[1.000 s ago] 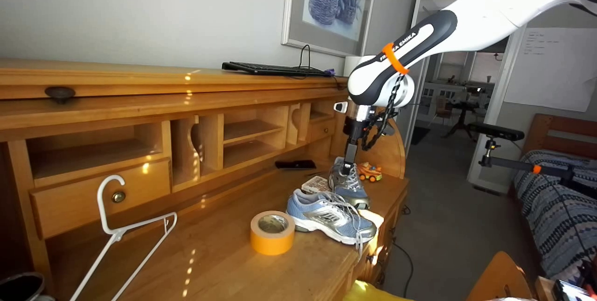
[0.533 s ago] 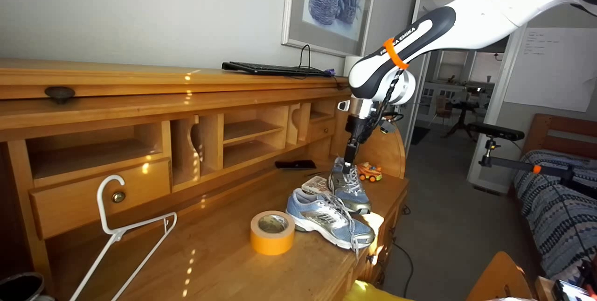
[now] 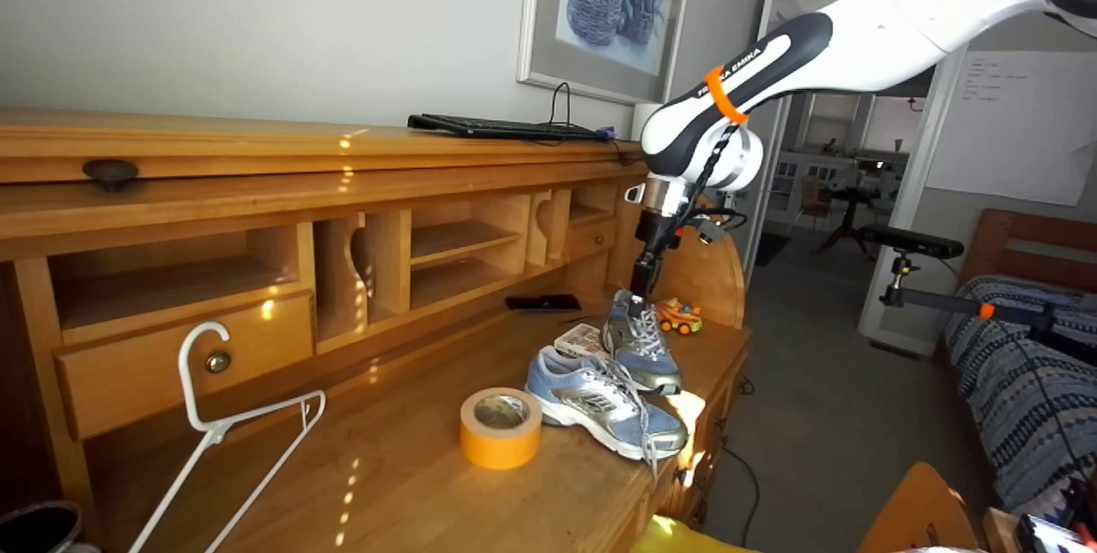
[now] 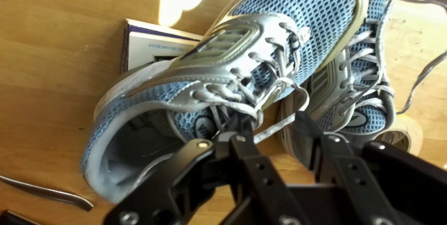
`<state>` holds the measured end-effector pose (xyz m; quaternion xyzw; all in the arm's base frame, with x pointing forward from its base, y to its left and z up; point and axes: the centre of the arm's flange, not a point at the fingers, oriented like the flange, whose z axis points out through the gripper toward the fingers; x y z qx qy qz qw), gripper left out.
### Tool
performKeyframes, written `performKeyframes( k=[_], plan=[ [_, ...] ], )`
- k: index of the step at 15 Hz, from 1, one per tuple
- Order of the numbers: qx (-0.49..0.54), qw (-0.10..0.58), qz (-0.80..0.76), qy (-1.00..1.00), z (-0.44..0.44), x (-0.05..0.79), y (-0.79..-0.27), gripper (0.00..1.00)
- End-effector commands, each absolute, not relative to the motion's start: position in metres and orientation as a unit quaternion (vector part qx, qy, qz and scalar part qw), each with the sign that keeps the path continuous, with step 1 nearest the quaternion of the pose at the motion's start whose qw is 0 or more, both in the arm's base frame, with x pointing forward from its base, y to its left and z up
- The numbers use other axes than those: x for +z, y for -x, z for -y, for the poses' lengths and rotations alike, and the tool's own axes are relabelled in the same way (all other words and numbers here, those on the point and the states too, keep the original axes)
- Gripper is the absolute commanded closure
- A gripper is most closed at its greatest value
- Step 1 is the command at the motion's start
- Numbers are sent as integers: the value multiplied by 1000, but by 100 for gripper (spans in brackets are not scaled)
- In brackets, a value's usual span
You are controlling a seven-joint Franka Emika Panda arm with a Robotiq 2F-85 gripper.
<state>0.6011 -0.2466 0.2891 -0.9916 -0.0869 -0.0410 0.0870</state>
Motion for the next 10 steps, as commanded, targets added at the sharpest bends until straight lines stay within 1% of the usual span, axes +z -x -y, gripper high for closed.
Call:
performKeyframes(
  k=[1, 3, 4, 6, 9, 10],
  plan=[
    [-41, 115, 63, 991, 253, 291, -607, 64],
    [-43, 121, 55, 990, 255, 293, -608, 65],
    [-43, 124, 52, 990, 256, 294, -608, 64],
    [-43, 130, 45, 990, 257, 295, -608, 65],
    [-41, 147, 37, 988, 259, 296, -608, 75],
    [-39, 155, 35, 986, 260, 296, -607, 75]
  ],
)
